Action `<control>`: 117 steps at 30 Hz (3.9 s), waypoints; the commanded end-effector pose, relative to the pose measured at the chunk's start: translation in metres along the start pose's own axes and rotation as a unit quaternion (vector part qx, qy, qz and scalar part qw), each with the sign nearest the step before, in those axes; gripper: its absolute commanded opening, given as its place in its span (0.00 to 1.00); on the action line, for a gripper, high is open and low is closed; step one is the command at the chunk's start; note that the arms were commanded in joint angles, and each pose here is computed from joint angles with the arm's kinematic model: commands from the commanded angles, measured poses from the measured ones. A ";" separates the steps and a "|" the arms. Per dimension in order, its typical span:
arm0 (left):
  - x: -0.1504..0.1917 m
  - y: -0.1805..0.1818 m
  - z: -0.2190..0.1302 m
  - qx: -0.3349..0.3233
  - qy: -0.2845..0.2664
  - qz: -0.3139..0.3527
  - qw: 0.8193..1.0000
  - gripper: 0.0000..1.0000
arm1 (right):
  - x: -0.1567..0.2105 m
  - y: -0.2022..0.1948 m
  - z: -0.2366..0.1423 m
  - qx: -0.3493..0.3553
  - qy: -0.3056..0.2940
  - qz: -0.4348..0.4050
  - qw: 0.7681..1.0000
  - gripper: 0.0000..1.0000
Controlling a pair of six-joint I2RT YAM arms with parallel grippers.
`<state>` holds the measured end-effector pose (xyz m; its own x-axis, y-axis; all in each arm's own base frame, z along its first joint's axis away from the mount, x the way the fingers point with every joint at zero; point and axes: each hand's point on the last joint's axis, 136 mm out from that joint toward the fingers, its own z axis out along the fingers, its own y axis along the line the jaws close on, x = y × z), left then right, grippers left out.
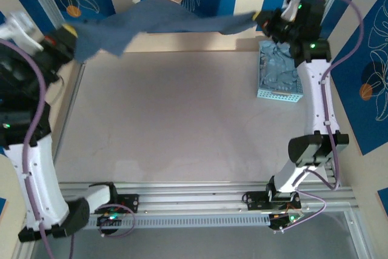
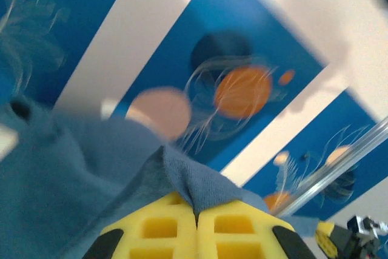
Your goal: Fold and stack the t-shirts
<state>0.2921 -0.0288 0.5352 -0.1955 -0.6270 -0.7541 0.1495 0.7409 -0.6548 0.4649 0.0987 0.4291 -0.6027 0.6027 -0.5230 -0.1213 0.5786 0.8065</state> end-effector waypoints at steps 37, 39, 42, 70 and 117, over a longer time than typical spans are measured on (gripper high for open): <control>0.428 0.232 -0.093 -0.350 0.444 -0.284 0.774 0.00 | 0.268 -0.295 -0.087 0.484 0.243 0.092 0.836 0.00; 0.419 0.235 -0.097 -0.367 0.438 -0.257 0.779 0.00 | 0.267 -0.300 -0.095 0.503 0.235 0.093 0.826 0.00; 0.403 0.239 -0.101 -0.392 0.424 -0.219 0.787 0.00 | 0.266 -0.307 -0.104 0.520 0.227 0.100 0.817 0.00; 0.392 0.205 -0.098 -0.362 0.451 -0.206 0.790 0.00 | 0.242 -0.326 -0.107 0.547 0.206 0.118 0.803 0.00; 0.493 0.189 -0.049 -0.214 0.586 0.412 0.664 0.41 | 0.262 -0.315 -0.087 0.510 0.261 0.101 0.814 0.00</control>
<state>0.1644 -0.1817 0.0395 -0.8988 0.4287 -0.0913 0.4085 0.8949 0.1797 0.2807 0.0237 0.0636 -0.8135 0.5804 -0.0373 0.5774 0.8137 0.0672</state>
